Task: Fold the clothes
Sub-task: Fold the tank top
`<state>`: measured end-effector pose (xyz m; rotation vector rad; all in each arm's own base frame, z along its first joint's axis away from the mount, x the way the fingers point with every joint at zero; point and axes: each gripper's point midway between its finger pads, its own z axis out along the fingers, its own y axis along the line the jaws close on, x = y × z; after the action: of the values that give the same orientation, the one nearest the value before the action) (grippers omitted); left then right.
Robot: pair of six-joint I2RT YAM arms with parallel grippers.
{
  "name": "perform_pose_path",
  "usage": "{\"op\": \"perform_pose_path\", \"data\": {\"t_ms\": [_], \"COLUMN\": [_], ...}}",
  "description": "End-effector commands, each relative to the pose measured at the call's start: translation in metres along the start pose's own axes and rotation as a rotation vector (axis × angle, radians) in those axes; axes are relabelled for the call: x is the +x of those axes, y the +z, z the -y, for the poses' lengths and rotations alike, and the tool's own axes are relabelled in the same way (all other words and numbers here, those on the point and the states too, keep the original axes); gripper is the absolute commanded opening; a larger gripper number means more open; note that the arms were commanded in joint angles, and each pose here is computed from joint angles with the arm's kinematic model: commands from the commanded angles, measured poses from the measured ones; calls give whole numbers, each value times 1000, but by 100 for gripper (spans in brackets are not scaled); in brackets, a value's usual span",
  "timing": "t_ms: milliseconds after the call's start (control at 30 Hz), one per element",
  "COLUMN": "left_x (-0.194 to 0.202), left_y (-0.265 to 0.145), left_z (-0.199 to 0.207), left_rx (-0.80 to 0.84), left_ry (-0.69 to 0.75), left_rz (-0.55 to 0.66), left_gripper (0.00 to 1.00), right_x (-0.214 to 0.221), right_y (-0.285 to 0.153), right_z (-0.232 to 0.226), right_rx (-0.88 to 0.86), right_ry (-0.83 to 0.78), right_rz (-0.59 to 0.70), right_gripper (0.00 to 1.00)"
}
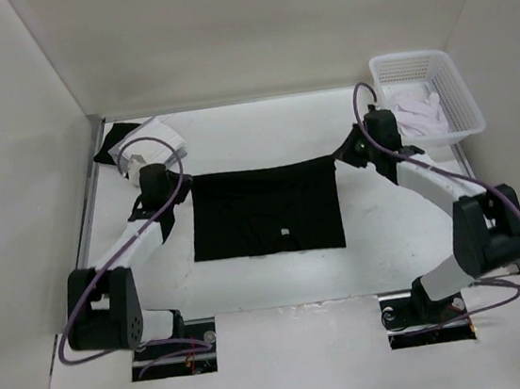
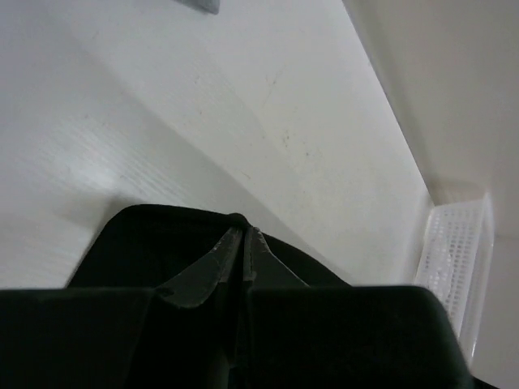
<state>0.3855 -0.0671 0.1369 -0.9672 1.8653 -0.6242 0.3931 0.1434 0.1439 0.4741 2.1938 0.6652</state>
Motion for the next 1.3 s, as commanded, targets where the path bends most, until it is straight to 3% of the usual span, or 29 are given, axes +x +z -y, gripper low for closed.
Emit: {"op": "perform_pose_path", "data": {"t_ms": [0, 133, 433, 833, 1100, 1267], "left_x": [-53, -49, -20, 17, 52, 47], "left_y": [10, -3, -53, -106, -108, -114], "left_z": [79, 76, -1, -56, -107, -115], "left_rx": [203, 219, 223, 247, 88, 43], "left_ry": [3, 14, -40, -71, -74, -73], "left_rz": [159, 174, 158, 76, 0, 17], "left_gripper": [0, 0, 0, 0, 1, 1], "right_x": [-74, -61, 22, 88, 118, 127], "right_y": [3, -1, -38, -68, -69, -71], "right_z": [-62, -47, 8, 59, 79, 85], "right_rx": [-201, -174, -142, -81, -29, 5], "right_ry": [-11, -10, 37, 100, 183, 202], "right_rz": [147, 143, 134, 70, 4, -13], "right_gripper": [2, 2, 2, 1, 0, 0]}}
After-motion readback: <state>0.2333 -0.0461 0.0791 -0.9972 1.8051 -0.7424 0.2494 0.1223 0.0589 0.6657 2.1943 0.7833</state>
